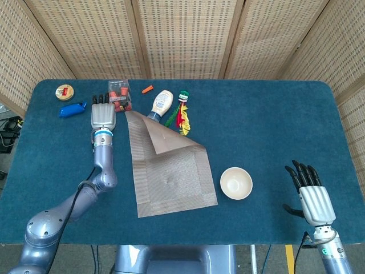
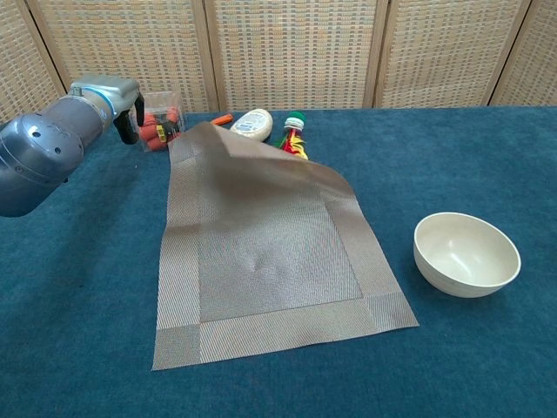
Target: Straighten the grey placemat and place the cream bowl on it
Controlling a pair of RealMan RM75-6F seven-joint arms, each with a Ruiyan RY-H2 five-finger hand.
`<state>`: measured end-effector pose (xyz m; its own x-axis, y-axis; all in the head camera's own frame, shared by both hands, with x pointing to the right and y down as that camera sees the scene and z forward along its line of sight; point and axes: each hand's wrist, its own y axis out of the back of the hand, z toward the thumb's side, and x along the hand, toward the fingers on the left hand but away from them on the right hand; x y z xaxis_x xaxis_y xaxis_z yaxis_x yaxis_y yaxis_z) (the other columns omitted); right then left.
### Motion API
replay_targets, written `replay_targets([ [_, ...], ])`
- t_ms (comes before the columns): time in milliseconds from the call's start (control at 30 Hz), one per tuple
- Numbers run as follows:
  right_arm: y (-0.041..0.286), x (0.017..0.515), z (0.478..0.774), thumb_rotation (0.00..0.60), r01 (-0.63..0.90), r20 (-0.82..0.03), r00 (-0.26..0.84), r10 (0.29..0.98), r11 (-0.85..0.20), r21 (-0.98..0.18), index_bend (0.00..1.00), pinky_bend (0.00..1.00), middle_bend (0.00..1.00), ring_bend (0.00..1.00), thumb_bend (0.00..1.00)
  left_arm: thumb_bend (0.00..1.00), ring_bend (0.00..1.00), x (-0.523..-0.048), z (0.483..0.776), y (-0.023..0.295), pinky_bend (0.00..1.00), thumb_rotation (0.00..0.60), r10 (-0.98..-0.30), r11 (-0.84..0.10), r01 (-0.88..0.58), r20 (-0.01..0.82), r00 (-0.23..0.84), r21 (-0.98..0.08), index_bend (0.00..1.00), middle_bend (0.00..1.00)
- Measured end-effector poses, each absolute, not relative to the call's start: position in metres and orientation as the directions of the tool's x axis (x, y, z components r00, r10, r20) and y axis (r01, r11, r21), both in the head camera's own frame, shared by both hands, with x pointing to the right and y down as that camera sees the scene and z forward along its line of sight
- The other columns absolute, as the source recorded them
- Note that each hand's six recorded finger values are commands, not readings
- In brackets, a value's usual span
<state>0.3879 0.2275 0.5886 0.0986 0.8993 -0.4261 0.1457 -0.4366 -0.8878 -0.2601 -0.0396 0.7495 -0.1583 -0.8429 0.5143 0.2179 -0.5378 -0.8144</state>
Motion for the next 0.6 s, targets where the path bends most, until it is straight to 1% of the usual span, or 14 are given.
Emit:
replay_targets([
  [67,0.227,0.388,0.589,0.6,0.145,-0.426,0.098,0.899,-0.436,-0.888,0.13,0.0,0.0,0.0,0.16,0.31,0.0,-0.26,0.751,-0.039,0.0,0.6,-0.84,-0.542,0.216,0.519,-0.157,-0.812,0.09,0.0],
  [167,0.227,0.388,0.588,0.6,0.146,-0.426,0.099,0.899,-0.437,-0.888,0.13,0.0,0.0,0.0,0.16,0.31,0.0,-0.259,0.752,-0.039,0.0,0.6,-0.838,-0.546,0.208,0.525,-0.15,-0.812,0.02,0.0],
  [467,0.227,0.388,0.588,0.6,0.152,-0.428,0.1,0.898,-0.439,-0.885,0.13,0.0,0.0,0.0,0.16,0.31,0.0,-0.249,0.74,-0.04,0.0,0.6,-0.871,-0.492,0.168,0.486,-0.076,-0.854,0.01,0.0],
  [600,0.228,0.388,0.588,0.6,0.164,-0.431,0.106,0.896,-0.444,-0.881,0.13,0.0,0.0,0.0,0.16,0.31,0.0,-0.25,0.723,-0.034,0.0,0.6,-0.901,-0.431,0.135,0.433,-0.019,-0.892,0.01,0.0],
])
